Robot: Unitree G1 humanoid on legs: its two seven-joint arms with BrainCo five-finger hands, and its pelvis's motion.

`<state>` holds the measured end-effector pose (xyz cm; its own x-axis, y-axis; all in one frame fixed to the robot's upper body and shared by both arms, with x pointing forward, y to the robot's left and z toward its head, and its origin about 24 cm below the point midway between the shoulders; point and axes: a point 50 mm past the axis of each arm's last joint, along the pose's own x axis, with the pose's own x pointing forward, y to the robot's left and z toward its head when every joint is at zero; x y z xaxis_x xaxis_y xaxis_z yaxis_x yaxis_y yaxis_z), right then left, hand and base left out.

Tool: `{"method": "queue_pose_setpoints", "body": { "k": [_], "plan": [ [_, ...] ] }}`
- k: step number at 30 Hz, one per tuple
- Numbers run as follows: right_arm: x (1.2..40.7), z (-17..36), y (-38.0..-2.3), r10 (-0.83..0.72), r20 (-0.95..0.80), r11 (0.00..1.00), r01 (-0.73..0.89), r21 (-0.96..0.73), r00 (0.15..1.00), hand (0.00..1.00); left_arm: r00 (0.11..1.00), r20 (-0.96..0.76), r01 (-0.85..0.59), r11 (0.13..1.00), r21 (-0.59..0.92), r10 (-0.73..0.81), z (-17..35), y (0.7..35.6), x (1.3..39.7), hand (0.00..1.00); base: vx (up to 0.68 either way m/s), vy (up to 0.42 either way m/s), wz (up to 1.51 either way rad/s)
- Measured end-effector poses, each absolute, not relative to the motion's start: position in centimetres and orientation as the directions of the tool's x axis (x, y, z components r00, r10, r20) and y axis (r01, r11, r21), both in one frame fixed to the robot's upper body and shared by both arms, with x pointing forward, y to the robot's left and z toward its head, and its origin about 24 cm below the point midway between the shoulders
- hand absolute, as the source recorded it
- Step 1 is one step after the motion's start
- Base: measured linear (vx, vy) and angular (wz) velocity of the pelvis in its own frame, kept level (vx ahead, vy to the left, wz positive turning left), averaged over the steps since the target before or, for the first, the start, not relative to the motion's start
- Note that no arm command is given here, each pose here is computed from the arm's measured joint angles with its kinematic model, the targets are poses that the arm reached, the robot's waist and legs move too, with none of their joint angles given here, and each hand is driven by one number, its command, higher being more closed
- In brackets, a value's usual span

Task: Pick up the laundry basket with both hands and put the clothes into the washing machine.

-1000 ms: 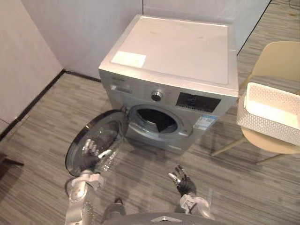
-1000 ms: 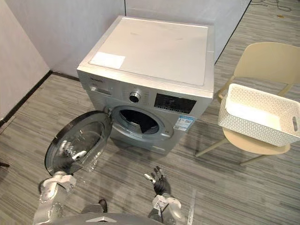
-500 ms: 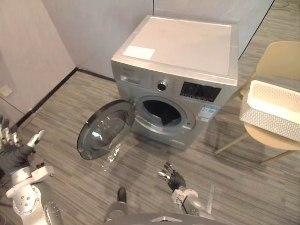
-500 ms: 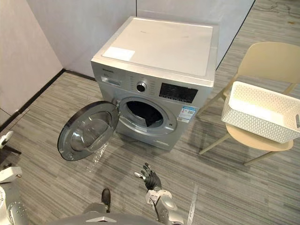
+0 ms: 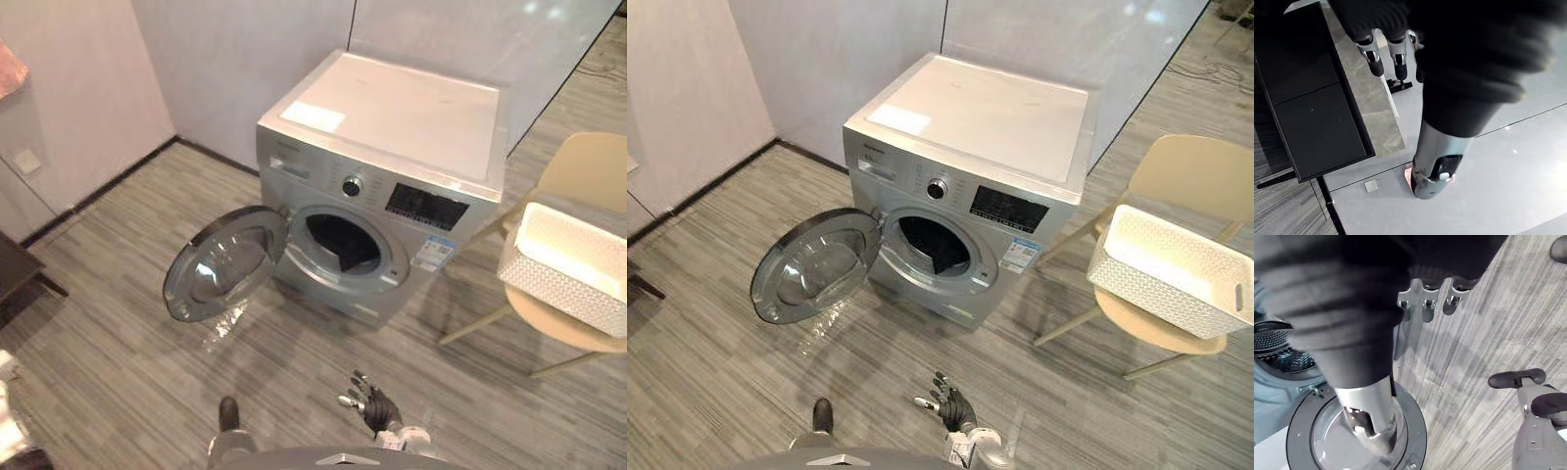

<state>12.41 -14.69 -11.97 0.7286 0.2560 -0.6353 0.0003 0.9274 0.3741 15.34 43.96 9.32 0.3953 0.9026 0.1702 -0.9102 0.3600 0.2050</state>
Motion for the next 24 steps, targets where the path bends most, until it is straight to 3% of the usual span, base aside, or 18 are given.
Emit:
{"method": "queue_pose_setpoints", "body": {
  "k": [4,10,14,21,24],
  "plan": [
    [13.7,-11.0,-14.4,0.282,-0.586,0.919,-0.038,0.393,0.759,0.00,0.444,0.197,-0.893,0.413,0.179,0.874,11.7,44.3,19.2,0.00,-0.07,0.046,-0.37],
    [17.2,-8.6,-12.8,0.352,-0.464,0.882,-0.122,0.455,0.813,0.00,0.486,0.390,-0.857,0.515,0.035,0.782,23.9,44.1,26.6,0.00,-0.13,0.047,-0.32],
    [18.4,-6.7,-11.1,0.382,-0.359,0.843,-0.163,0.512,0.852,0.00,0.519,0.446,-0.813,0.582,-0.005,0.729,28.4,42.1,29.5,0.00,-0.08,0.026,0.11],
    [18.9,-6.6,-10.0,0.392,-0.340,0.823,-0.160,0.546,0.855,0.00,0.553,0.368,-0.809,0.587,0.023,0.747,30.3,43.1,30.1,0.00,-0.05,0.002,0.15],
    [19.1,-6.6,-8.9,0.428,-0.333,0.812,-0.196,0.549,0.840,0.00,0.559,0.198,-0.811,0.581,-0.074,0.806,27.1,44.9,29.3,0.00,0.03,-0.033,0.06]
  ]
}}
